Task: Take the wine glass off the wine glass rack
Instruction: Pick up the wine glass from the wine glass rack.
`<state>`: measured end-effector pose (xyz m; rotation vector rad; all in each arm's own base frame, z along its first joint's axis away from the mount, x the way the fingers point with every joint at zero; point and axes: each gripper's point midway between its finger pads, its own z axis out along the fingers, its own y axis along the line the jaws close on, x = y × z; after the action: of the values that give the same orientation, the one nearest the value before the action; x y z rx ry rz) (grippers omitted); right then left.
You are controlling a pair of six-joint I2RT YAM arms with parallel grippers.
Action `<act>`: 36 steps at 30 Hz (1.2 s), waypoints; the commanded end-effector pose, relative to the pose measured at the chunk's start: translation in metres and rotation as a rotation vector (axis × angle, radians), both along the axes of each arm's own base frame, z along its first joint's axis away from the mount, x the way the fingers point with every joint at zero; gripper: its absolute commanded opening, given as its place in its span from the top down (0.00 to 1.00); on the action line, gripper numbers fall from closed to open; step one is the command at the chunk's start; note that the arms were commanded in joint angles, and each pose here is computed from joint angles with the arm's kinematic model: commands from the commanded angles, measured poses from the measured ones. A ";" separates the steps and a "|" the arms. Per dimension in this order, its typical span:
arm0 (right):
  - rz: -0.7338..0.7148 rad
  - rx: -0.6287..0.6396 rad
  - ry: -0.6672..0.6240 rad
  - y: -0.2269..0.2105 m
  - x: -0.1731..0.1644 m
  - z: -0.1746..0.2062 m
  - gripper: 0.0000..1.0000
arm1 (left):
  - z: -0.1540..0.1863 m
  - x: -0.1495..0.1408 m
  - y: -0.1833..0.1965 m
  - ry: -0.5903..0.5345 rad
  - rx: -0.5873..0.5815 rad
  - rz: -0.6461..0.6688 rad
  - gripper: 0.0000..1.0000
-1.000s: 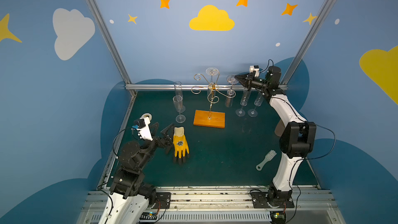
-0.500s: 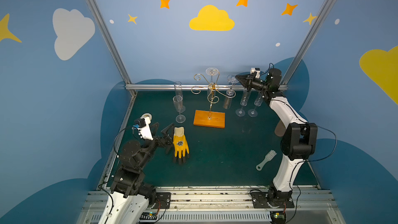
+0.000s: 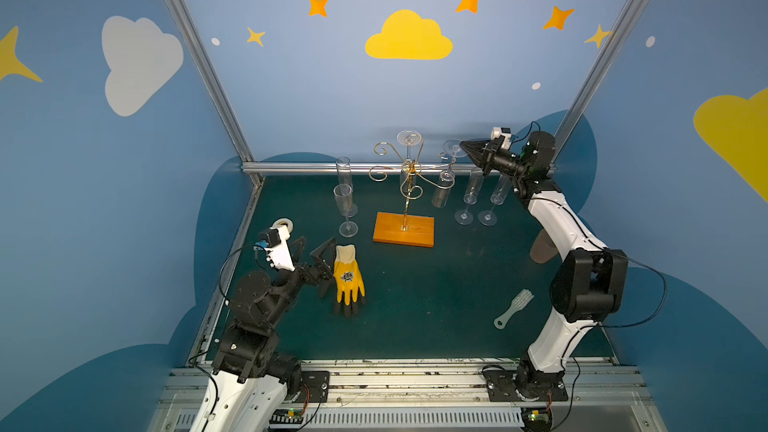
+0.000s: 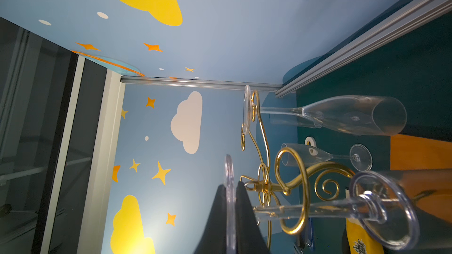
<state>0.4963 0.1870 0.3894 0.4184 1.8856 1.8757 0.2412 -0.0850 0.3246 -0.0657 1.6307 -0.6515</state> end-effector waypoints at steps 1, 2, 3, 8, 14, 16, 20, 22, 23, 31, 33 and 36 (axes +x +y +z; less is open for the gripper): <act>0.008 -0.009 -0.063 0.006 -0.016 0.023 1.00 | 0.003 -0.003 0.003 -0.011 -0.008 0.015 0.01; 0.014 -0.013 -0.064 0.010 -0.018 0.023 1.00 | 0.002 -0.003 0.004 -0.010 -0.010 0.015 0.01; 0.022 -0.013 -0.066 0.014 -0.020 0.024 1.00 | 0.002 -0.003 0.004 -0.008 -0.010 0.016 0.01; 0.045 -0.010 -0.076 0.032 -0.025 0.028 1.00 | 0.002 -0.006 0.005 -0.011 -0.007 0.017 0.01; 0.076 -0.009 -0.093 0.051 -0.018 0.036 1.00 | -0.001 -0.009 0.007 -0.007 0.001 0.027 0.01; 0.080 -0.010 -0.100 0.056 -0.013 0.038 1.00 | -0.001 -0.009 0.008 -0.009 0.000 0.033 0.01; 0.067 -0.020 -0.125 0.058 0.002 0.044 1.00 | 0.000 -0.012 0.010 -0.014 0.002 0.038 0.01; 0.056 -0.029 -0.150 0.059 0.010 0.047 1.00 | -0.001 -0.012 0.010 -0.012 0.003 0.039 0.01; 0.053 -0.034 -0.154 0.058 0.014 0.048 1.00 | 0.000 -0.012 0.011 -0.014 0.003 0.041 0.01; 0.015 -0.071 -0.249 0.049 0.043 0.055 1.00 | 0.008 -0.013 0.015 -0.006 -0.027 0.066 0.01; -0.002 -0.088 -0.300 0.043 0.044 0.063 1.00 | 0.012 -0.013 0.015 -0.005 -0.052 0.064 0.01; -0.021 -0.119 -0.388 0.038 0.040 0.077 1.00 | 0.020 -0.010 0.012 -0.007 -0.083 0.054 0.01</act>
<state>0.5487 0.2324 0.4224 0.1901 1.8314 1.7588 0.2319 -0.0738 0.3252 -0.1422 1.6303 -0.6453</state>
